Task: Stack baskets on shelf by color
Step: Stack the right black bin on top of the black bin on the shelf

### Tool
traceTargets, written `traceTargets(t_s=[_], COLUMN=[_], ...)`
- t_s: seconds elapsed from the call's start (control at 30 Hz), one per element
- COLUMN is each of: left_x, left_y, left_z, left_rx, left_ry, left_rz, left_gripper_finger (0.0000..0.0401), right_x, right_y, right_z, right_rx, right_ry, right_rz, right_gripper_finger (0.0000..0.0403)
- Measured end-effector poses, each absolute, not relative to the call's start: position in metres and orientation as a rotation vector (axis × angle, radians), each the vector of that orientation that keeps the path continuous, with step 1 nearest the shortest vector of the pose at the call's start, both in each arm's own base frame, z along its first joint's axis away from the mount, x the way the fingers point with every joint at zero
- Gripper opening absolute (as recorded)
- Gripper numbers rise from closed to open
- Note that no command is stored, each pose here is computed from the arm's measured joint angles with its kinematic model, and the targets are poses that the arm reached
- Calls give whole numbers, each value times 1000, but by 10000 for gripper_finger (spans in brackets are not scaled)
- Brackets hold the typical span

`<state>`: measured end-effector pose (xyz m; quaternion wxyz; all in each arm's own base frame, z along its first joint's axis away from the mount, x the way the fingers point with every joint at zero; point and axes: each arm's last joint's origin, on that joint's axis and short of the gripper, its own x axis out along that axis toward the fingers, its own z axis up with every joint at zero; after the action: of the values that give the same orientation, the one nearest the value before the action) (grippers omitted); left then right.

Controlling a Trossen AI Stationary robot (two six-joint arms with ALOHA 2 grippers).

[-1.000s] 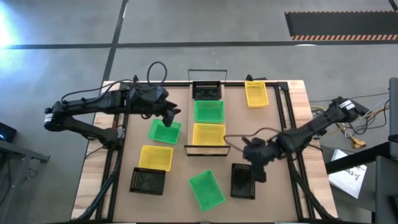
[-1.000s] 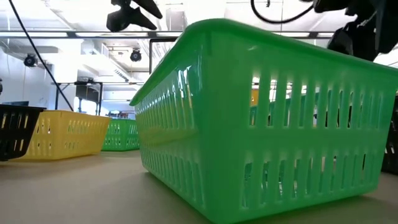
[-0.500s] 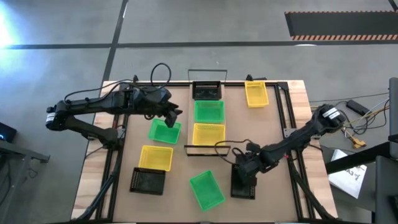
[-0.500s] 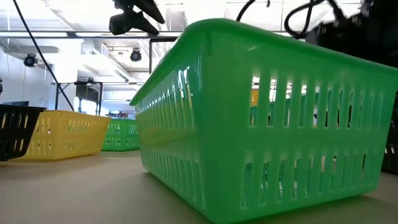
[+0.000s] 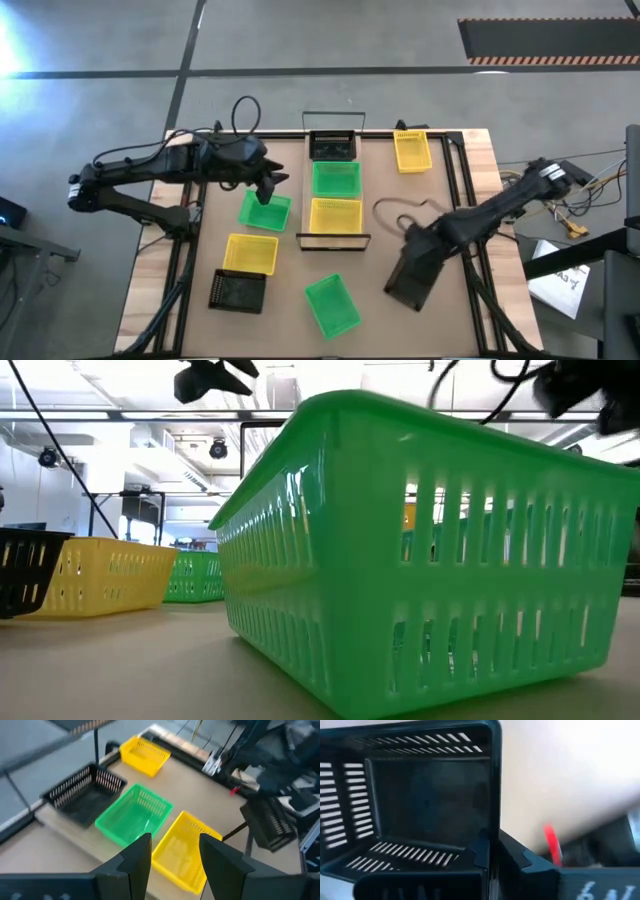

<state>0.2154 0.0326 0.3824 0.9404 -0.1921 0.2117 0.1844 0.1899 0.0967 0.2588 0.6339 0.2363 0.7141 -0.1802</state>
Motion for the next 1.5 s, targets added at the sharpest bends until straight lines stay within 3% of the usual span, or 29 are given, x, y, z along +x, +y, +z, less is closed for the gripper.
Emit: traceTargets(t_s=[0.1, 0.2, 0.4, 0.53, 0.63, 1.03, 1.27, 1.5], left_x=[212, 210, 203, 200, 200, 186, 177, 173], left_y=[32, 32, 31, 31, 31, 30, 29, 28], left_z=[389, 395, 403, 405, 406, 413, 415, 412], left_rx=[-354, -305, -204, -164, -129, -87, -86, -88], left_ry=[385, 343, 304, 295, 289, 263, 240, 238], left_rz=[356, 338, 315, 315, 314, 317, 316, 316], left_gripper_finger=[151, 151, 151, 151, 151, 151, 151, 151], right_x=[172, 160, 155, 175, 200, 298, 333, 339], right_y=[80, 63, 20, -16, -55, -197, -226, -233], right_z=[292, 323, 373, 398, 399, 310, 295, 289], right_rx=[695, 873, 1071, 1116, 1133, 1196, 1175, 1141], right_ry=[1642, 1504, 1012, 668, 536, 679, 727, 863], right_rz=[-469, -486, -711, -806, -857, -912, -921, -1016], right_gripper_finger=[9, 9, 9, 9, 9, 9, 9, 9])
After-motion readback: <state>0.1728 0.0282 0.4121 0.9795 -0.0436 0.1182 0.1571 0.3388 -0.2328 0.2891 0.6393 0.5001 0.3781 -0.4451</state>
